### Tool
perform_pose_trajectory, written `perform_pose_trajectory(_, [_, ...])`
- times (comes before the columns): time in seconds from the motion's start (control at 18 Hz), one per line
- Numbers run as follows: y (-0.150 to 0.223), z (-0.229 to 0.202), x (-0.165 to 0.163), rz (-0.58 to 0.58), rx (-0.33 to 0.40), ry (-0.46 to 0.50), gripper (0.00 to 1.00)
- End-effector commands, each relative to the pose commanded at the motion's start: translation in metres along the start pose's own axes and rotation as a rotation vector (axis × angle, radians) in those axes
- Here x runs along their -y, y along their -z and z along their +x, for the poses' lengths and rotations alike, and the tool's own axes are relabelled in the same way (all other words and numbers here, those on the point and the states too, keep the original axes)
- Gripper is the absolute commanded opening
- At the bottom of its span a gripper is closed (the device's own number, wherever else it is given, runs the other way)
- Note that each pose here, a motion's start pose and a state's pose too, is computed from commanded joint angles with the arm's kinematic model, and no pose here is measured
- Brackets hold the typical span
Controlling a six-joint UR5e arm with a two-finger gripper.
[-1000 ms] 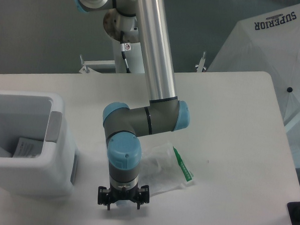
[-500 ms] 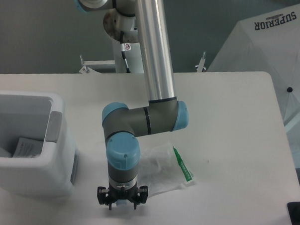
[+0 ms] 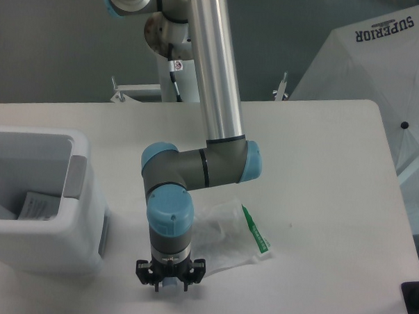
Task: Place the trash in the trash can
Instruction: 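Close the gripper on the clear bottle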
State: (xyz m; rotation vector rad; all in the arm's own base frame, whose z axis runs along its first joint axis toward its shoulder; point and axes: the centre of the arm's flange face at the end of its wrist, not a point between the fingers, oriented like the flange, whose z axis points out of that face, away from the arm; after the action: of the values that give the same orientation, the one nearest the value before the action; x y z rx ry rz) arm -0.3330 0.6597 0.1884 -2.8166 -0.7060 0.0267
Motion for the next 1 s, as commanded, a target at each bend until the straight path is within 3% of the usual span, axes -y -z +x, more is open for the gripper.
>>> perform_pose_trajectory(0.67, [0.0014,0.0016,-0.0023,-0.003,-0.001,0.002,0.4])
perform_pose_trajectory(1.0, [0.0094,0.0046,-0.0012,0.008,-0.003,-0.002,0.4])
